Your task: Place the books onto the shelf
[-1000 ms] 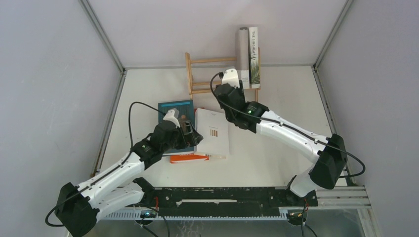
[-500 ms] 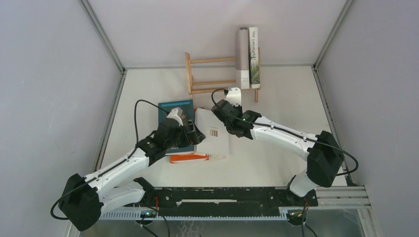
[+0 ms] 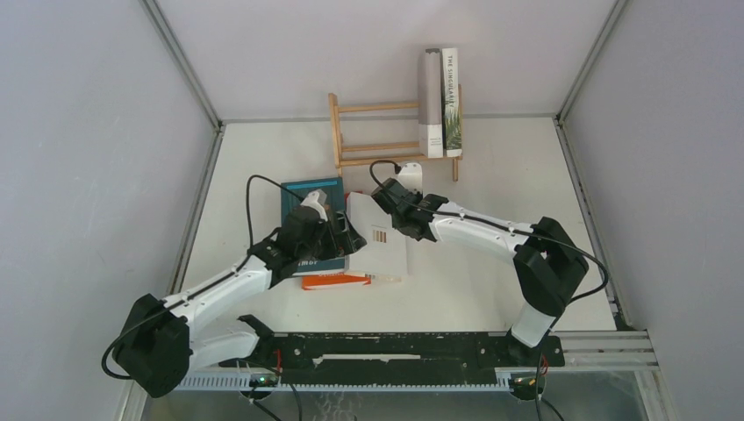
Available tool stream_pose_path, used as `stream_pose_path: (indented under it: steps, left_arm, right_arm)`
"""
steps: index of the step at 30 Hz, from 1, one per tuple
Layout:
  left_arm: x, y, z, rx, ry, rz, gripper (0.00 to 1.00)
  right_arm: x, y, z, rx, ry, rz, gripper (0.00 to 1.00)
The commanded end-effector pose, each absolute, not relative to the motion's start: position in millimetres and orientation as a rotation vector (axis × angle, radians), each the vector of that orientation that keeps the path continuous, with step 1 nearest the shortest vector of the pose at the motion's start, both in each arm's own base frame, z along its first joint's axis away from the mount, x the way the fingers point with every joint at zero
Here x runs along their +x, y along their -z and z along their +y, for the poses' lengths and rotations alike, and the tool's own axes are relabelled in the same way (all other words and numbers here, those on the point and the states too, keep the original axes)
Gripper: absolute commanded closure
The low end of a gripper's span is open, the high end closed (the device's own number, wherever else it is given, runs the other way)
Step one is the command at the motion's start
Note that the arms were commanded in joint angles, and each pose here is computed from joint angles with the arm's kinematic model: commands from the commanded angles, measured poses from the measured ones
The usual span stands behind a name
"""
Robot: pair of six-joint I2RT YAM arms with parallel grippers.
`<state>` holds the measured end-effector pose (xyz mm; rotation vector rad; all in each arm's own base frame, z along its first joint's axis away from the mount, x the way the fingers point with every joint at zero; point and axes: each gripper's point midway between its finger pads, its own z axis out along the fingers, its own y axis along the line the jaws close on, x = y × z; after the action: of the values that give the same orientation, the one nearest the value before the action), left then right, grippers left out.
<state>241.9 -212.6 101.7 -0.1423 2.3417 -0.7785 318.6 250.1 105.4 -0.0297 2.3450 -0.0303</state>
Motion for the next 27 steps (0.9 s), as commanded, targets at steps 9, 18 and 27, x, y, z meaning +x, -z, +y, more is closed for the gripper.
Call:
stream_pose_path:
  steps: [9, 18, 27]
  left_arm:
    - [252, -97, -220, -0.101, 0.824, 2.337, 0.0]
    - [254, -93, -225, -0.09, 0.848, 2.352, 0.0]
    - [255, -96, -231, -0.078, 0.88, 2.354, 0.0]
  right_arm:
    - [326, -76, 267, 0.03, -0.052, 2.402, 0.8]
    - [323, -60, 270, 0.052, -0.061, 2.448, 0.8]
    - [315, -43, 262, 0.073, -0.042, 2.493, 0.8]
